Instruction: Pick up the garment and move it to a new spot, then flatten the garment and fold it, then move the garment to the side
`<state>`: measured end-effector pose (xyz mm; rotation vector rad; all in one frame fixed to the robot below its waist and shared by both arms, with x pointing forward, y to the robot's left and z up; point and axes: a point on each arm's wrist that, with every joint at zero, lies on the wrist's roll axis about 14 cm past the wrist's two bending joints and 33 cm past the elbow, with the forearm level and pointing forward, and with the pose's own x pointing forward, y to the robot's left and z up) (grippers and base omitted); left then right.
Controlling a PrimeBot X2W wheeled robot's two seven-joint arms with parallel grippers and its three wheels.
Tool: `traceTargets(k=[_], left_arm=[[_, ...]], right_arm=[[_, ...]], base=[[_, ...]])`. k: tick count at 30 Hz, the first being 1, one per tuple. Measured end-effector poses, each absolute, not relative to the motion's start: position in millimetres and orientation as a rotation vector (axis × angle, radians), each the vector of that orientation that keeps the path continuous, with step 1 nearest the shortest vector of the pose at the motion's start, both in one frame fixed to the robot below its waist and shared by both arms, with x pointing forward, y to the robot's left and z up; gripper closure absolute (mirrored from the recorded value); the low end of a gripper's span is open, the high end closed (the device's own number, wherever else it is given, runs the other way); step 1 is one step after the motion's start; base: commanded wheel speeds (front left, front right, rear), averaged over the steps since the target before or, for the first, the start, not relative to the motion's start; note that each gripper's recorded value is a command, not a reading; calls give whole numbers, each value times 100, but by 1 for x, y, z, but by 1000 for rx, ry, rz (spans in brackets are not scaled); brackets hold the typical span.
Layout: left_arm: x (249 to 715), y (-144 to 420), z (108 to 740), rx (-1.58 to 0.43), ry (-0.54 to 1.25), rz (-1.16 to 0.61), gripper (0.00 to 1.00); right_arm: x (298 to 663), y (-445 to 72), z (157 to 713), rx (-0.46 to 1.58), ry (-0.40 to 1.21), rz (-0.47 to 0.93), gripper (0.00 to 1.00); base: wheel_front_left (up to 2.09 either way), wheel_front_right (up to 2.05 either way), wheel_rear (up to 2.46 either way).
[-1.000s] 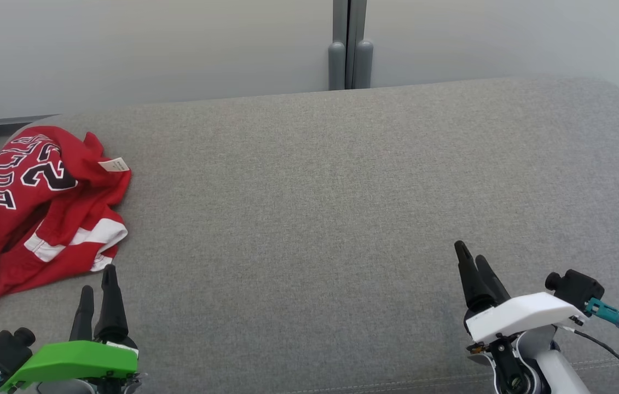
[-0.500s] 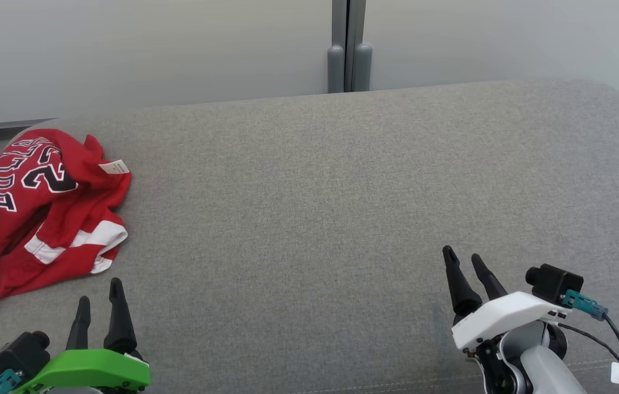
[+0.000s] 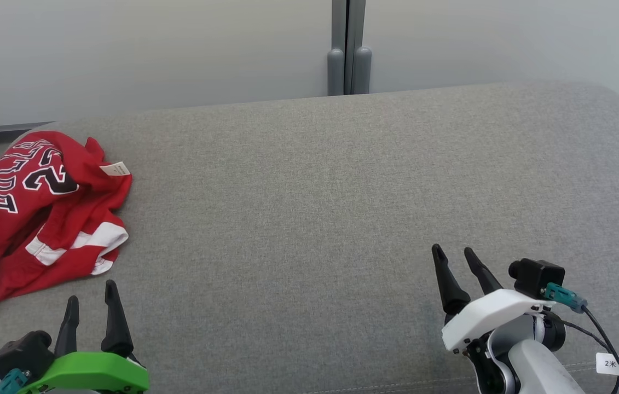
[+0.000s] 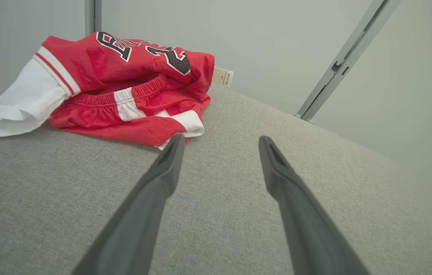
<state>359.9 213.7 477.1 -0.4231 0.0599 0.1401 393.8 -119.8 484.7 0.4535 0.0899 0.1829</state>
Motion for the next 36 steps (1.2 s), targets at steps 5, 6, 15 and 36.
traceTargets(k=[5, 6, 15, 36], left_arm=[[360, 212, 480, -367, 47, 109, 0], [360, 211, 481, -354, 43, 98, 0], [358, 207, 487, -250, 21, 48, 0], [354, 201, 489, -64, -5, -9, 0]], right_arm=[[393, -116, 483, 409, 92, 201, 0], [393, -115, 484, 400, 90, 205, 0], [394, -108, 490, 320, 63, 241, 0], [391, -98, 495, 150, 28, 297, 0]], base=[[0, 0, 0], [0, 0, 0], [0, 0, 0], [0, 0, 0]])
